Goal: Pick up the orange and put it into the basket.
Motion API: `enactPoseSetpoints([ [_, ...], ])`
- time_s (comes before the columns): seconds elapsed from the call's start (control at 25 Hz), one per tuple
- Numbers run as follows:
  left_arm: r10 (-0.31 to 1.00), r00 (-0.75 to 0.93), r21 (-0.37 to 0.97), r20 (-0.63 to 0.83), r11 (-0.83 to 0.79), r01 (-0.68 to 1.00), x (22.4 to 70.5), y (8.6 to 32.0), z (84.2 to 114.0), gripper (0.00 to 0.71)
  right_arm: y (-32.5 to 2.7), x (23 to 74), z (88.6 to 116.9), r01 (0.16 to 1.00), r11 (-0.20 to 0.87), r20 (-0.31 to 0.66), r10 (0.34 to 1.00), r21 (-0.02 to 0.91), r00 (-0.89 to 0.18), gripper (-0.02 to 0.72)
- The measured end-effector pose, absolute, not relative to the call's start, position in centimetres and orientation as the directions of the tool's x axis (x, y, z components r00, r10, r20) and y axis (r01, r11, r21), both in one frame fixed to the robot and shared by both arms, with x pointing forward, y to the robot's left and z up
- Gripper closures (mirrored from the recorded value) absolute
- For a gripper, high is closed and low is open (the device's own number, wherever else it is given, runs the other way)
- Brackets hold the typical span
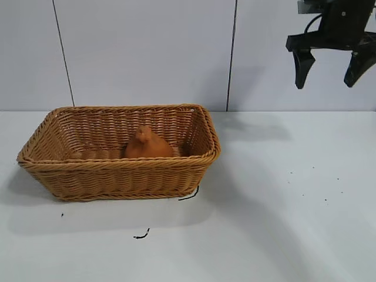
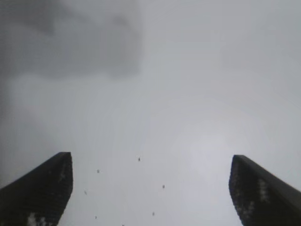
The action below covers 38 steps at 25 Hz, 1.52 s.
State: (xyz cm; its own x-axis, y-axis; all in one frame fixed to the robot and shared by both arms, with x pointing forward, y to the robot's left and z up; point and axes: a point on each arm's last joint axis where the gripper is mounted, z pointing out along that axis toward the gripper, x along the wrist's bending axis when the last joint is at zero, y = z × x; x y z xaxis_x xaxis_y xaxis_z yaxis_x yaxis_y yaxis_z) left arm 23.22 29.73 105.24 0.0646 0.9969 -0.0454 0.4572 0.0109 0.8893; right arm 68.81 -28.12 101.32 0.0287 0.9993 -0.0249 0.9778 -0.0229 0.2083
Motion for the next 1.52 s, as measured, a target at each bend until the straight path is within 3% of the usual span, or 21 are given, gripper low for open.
enactPoseSetpoints([
  [0.24, 0.997, 0.065, 0.889, -0.045, 0.011, 0.457, 23.2, 29.7, 105.2, 0.071, -28.4, 61.5, 103.0, 0.992, -0.022, -0.02, 0.999, 0.125, 0.025, 0.069],
  [0.48, 0.997, 0.065, 0.889, -0.045, 0.011, 0.457, 23.2, 29.7, 105.2, 0.071, -28.7, 52.1, 106.2, 0.988, -0.022, -0.012, 1.0, 0.153, 0.024, 0.069],
  [0.68, 0.997, 0.065, 0.889, -0.045, 0.011, 0.457, 23.2, 29.7, 105.2, 0.071, -29.1, 44.0, 108.6, 0.963, -0.023, -0.004, 1.0, 0.267, 0.025, 0.069],
  [0.84, 0.997, 0.065, 0.889, -0.045, 0.011, 0.457, 23.2, 29.7, 105.2, 0.071, -29.4, 37.7, 109.5, 0.91, -0.009, 0.0, 1.0, 0.415, 0.009, 0.069],
  [1.04, 0.997, 0.065, 0.889, -0.045, 0.011, 0.457, 23.2, 29.7, 105.2, 0.071, -29.7, 31.2, 109.3, 0.741, 0.045, -0.023, 0.999, 0.67, -0.041, 0.069],
  [1.16, 0.997, 0.065, 0.889, -0.045, 0.011, 0.457, 23.2, 29.7, 105.2, 0.071, -29.8, 28.4, 108.3, 0.631, 0.047, -0.026, 0.999, 0.775, -0.043, 0.069],
  [1.36, 0.997, 0.065, 0.889, -0.045, 0.011, 0.457, 23.2, 29.7, 105.2, 0.071, -29.7, 26.0, 105.5, 0.563, 0.03, 0.001, 0.999, 0.826, -0.054, 0.069],
  [1.52, 0.997, 0.065, 0.889, -0.045, 0.011, 0.457, 23.2, 29.7, 105.2, 0.071, -29.7, 25.1, 105.5, 0.512, 0.022, 0.009, 0.998, 0.859, -0.059, 0.069],
])
